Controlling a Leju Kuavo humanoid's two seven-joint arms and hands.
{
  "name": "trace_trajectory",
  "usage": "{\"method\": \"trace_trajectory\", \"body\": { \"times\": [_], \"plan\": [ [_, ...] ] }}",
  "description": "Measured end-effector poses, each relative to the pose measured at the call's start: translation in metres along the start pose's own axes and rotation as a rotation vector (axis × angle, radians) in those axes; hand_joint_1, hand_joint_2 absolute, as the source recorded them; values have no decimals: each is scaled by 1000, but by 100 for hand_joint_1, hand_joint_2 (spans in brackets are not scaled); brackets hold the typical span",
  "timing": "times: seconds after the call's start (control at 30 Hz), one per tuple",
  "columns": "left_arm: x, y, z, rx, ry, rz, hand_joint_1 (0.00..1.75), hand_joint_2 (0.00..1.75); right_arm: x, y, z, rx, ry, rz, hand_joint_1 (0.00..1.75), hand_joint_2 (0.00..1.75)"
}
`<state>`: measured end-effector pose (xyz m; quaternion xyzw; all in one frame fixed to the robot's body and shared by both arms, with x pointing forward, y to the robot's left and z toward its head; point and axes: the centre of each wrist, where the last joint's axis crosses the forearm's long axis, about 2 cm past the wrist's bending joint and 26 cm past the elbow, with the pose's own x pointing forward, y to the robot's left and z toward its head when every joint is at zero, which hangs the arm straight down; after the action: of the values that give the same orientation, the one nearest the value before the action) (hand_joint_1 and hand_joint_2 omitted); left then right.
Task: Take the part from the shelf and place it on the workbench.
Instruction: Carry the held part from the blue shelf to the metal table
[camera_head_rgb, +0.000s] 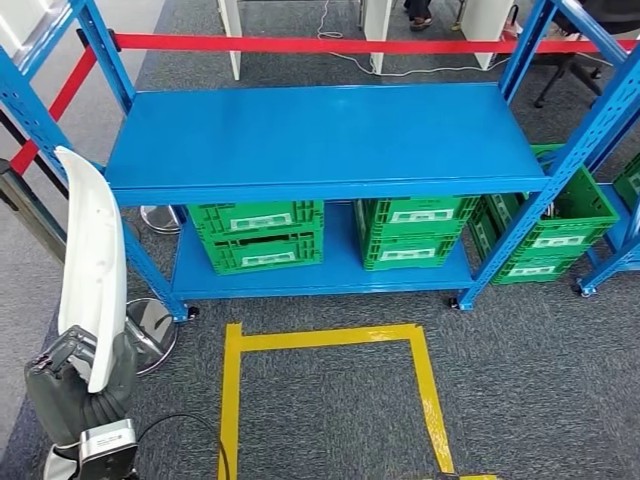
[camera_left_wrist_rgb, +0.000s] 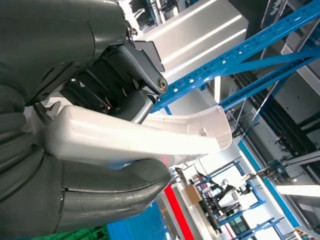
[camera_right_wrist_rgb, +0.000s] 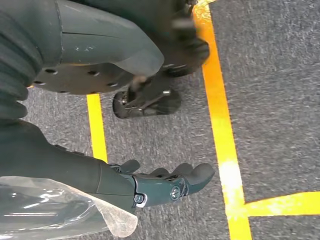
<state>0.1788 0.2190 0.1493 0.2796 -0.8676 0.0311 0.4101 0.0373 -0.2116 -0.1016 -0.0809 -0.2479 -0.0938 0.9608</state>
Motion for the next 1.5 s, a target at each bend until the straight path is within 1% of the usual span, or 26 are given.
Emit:
{"method": "trace_trajectory", "body": {
  "times": [0.1,0.4,0.57,0.97,1.13,1.3,1.5],
  "plan": [
    [0,0,0,2,-1,0,175,175,2,1,0,4,-6,-1,0,175],
    [-3,2,2,-8,-12,23,175,175,-3,4,3,59,-18,-17,0,175],
    [-4,2,0,-16,-23,34,175,175,-4,4,3,82,-1,-20,0,175],
    [-5,-4,-6,-11,-23,65,175,175,-6,-1,3,5,49,-34,0,175],
    [-6,-6,-8,-7,-21,78,175,175,-6,-1,2,-3,9,-66,0,175],
    [-8,-7,-7,-25,2,121,175,175,-7,-3,2,9,-46,-110,0,175],
    [-10,-9,-5,-41,15,135,175,175,-6,-5,1,6,-53,-122,0,175]
  ]
}}
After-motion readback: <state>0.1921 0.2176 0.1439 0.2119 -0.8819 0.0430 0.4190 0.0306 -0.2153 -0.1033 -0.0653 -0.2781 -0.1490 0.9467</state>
